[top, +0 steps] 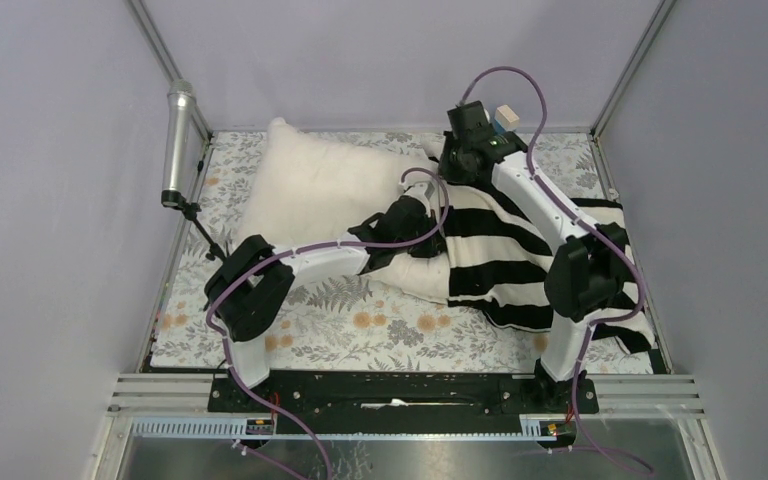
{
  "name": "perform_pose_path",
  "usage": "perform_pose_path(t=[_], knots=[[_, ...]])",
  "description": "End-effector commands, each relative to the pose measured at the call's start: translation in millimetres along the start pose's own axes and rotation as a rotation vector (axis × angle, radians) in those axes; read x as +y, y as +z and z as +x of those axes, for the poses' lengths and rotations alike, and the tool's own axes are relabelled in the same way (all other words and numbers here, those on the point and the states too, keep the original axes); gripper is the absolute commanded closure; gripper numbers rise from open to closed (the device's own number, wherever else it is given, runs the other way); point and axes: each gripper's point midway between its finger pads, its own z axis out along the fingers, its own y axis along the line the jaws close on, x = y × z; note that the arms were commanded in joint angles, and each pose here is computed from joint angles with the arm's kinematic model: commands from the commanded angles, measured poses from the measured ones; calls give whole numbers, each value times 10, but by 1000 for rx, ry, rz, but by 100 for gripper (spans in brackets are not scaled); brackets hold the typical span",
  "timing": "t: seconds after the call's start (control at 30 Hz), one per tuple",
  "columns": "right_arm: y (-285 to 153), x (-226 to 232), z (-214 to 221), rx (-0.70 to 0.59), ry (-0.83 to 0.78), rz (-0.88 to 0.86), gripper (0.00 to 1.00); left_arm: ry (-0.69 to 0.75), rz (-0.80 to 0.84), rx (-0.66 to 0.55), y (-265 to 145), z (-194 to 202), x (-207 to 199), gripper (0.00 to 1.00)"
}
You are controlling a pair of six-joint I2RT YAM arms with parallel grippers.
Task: Put the pillow into the pillowcase
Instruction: Stuff the pillow into the pillowcase.
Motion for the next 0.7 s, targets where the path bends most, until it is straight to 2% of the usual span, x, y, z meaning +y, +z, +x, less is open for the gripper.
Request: perform_pose_path(t=[0.0, 0.07, 0.1, 0.23, 0.4, 0.47, 0.53, 0.67], knots=[[276, -226, -29, 24, 142, -82, 99, -23, -41, 186, -26, 418, 20, 100], [301, -363, -19, 32, 152, -77, 96, -19, -3, 172, -96, 269, -120, 98], [298, -401, -34, 32, 154, -75, 95, -6, 13, 167, -142, 207, -192, 92], [246, -477, -129, 1, 141, -60, 91, 45, 60, 126, -453, -57, -447, 52], [136, -464, -235, -27, 126, -55, 83, 142, -37, 73, -942, -278, -329, 24], [31, -477, -272, -50, 119, -52, 76, 168, -115, 74, -1123, -274, -144, 15], [-108, -507, -291, -74, 111, -44, 65, 181, -209, 85, -1252, -218, 113, 10], [-382, -591, -217, -104, 94, -11, 33, 175, -282, 116, -1216, -85, 410, 8]])
